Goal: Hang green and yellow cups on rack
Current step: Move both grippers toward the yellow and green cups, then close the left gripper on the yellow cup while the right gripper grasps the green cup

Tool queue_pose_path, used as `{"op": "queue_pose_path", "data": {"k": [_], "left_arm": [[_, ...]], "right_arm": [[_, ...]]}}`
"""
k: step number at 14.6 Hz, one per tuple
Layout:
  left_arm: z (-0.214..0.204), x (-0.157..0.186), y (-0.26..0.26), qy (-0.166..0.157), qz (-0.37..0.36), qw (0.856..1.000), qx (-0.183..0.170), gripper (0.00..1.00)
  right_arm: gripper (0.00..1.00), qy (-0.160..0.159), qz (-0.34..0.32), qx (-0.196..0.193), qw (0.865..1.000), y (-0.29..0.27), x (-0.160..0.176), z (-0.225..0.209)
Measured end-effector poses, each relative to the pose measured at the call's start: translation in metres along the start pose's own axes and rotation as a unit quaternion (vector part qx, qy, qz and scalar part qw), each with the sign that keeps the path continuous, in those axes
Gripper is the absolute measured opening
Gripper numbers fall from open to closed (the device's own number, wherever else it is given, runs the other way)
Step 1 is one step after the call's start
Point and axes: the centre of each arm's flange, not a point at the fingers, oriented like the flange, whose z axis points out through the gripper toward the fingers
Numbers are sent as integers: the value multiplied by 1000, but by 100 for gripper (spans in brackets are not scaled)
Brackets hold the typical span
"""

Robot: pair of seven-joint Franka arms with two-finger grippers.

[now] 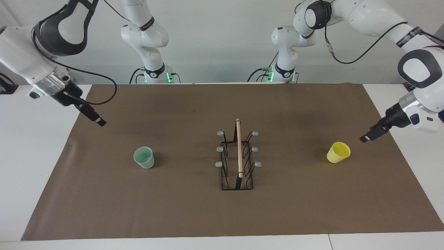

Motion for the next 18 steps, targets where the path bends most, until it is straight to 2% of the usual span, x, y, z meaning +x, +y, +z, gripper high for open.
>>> {"op": "queue_pose_path", "data": {"k": [2, 4, 5, 6, 8, 10, 12, 14, 16, 18], "left_arm": [[17, 16, -20, -14, -56, 998, -18, 97], [32, 31, -38, -20, -119, 992, -43, 99], [37, 36, -44, -18, -153, 986, -56, 99], [49, 41, -52, -21, -198, 978, -63, 100], [62, 47, -61, -39, -263, 960, -92, 100], [73, 52, -75, -63, -318, 939, -115, 100], [89, 58, -96, -86, -355, 922, -126, 100], [108, 63, -121, -114, -390, 902, -146, 100], [134, 62, -139, -148, -432, 871, -183, 100], [158, 56, -151, -168, -463, 845, -207, 100]], "right_arm": [[99, -36, 79, 36, 996, 9, 19, 16], [99, -83, 159, 74, 981, 21, 32, 34], [99, -105, 198, 88, 971, 26, 36, 44], [99, -147, 258, 101, 950, 36, 34, 61], [99, -213, 298, 100, 925, 51, 34, 80], [99, -255, 322, 92, 907, 70, 44, 98], [99, -268, 337, 88, 898, 82, 55, 110], [99, -272, 344, 84, 895, 86, 61, 121], [99, -275, 349, 89, 892, 85, 65, 133], [98, -277, 348, 96, 890, 80, 68, 146]]}}
